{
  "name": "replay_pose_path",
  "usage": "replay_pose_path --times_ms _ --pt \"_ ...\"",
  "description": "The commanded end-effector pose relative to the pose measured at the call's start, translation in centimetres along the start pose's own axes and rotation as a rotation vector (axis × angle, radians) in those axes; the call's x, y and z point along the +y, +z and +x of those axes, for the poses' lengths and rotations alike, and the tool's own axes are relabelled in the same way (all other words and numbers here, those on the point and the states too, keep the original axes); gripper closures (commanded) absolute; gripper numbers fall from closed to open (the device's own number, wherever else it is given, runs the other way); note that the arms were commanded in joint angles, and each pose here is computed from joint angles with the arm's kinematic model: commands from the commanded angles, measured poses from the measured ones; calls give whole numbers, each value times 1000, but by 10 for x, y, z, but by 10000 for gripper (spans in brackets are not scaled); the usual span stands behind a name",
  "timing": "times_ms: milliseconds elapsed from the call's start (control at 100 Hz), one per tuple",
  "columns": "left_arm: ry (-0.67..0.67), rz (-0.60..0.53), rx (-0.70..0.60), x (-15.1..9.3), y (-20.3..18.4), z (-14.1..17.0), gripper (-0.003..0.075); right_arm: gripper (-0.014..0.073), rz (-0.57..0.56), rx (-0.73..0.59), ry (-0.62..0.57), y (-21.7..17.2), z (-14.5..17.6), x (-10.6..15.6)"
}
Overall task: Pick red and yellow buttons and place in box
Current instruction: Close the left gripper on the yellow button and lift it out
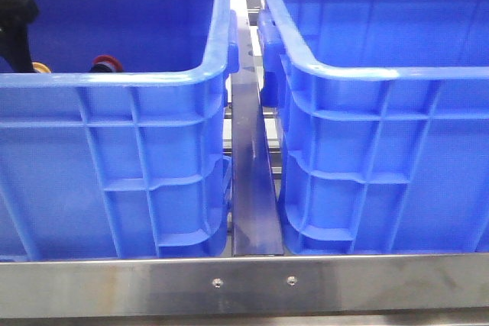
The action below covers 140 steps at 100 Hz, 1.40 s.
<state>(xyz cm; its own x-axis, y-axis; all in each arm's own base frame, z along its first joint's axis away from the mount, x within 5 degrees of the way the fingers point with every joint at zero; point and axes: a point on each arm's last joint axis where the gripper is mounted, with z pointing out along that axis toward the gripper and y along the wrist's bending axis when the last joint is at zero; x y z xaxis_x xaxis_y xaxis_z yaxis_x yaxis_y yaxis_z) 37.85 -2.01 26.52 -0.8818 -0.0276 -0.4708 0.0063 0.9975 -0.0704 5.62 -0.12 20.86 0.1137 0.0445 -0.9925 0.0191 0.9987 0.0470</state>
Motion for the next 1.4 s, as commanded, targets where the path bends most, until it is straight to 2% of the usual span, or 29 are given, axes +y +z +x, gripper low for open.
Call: replay_pose_path --times_ms 0,230,280,380,440,500,600,740,870,1020,1270,1390 --pt "0 11 -86 -5 -14 -16 206 663 -18 -124 -12 -3 -15 2" --pt "-1 10 -68 -5 3 -24 209 663 -18 -124 -12 -3 -15 2" --pt "-1 10 -68 -5 3 -24 232 663 -18 -124 -12 -3 -15 2" --pt "2 8 -80 -5 3 -25 352 663 -18 -124 -12 -3 -15 2" --pt "16 6 -84 -5 3 -25 464 663 -18 -124 -12 -3 -15 2" --pt "21 5 -88 -5 3 -25 544 663 -18 -124 -12 -3 -15 2" --pt "21 5 -92 -5 3 -26 623 663 -18 -124 -12 -3 -15 2" --pt "24 6 -110 -5 -4 -27 627 663 -18 -124 -12 -3 -15 2" --pt "47 12 -160 -7 -26 -28 627 663 -18 -124 -12 -3 -15 2" --pt "49 91 -226 -14 -60 -22 627 663 -18 -124 -12 -3 -15 2" --pt "57 137 -311 -18 -111 9 627 663 -18 -124 -12 -3 -15 2" --pt "76 236 -354 -26 -131 31 627 663 -18 -126 -12 -3 -15 2"
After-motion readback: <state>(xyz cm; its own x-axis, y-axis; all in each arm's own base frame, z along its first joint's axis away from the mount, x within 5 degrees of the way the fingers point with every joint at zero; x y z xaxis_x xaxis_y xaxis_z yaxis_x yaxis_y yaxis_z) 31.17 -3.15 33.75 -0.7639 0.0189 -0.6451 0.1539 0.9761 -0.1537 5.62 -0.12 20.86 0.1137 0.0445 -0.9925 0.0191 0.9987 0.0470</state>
